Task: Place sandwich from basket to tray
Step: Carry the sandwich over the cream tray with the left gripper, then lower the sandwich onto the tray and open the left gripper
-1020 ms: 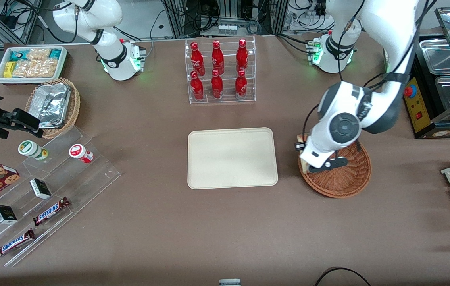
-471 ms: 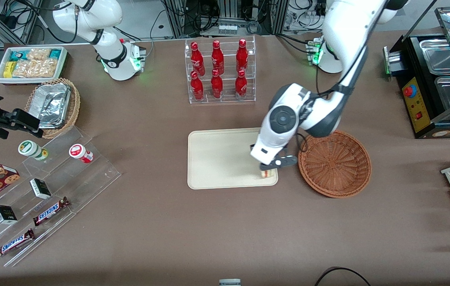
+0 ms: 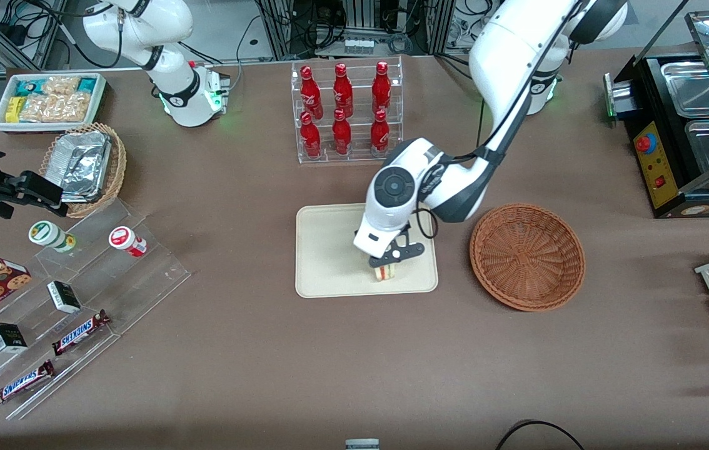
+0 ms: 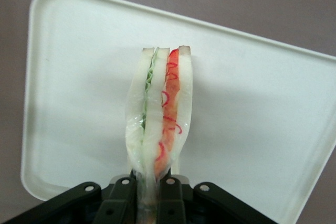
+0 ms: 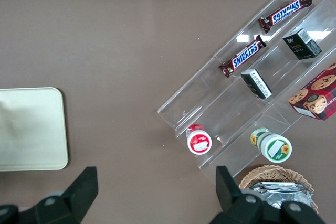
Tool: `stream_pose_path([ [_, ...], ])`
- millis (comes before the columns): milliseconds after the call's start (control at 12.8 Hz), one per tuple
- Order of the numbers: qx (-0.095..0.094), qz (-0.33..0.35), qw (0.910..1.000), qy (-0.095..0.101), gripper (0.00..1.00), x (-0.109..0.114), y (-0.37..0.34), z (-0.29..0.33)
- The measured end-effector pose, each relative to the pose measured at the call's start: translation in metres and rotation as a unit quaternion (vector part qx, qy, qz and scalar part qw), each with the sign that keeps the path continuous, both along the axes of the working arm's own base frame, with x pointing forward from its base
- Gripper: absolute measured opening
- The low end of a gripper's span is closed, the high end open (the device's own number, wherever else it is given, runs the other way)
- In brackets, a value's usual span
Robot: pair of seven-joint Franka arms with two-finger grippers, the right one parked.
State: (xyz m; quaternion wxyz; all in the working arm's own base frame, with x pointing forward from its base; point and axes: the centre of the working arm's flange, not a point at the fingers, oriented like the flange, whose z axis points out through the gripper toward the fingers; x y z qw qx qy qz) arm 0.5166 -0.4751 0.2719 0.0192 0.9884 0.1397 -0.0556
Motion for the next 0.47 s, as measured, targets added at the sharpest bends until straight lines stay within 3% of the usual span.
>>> stream_pose_path([
  [235, 0.005, 0.005, 1.0, 0.003, 0.14, -0.017, -0.024, -0.011],
  [471, 0.027, 0.007, 0.9995, -0.011, 0.14, -0.028, -0.035, -0.019],
])
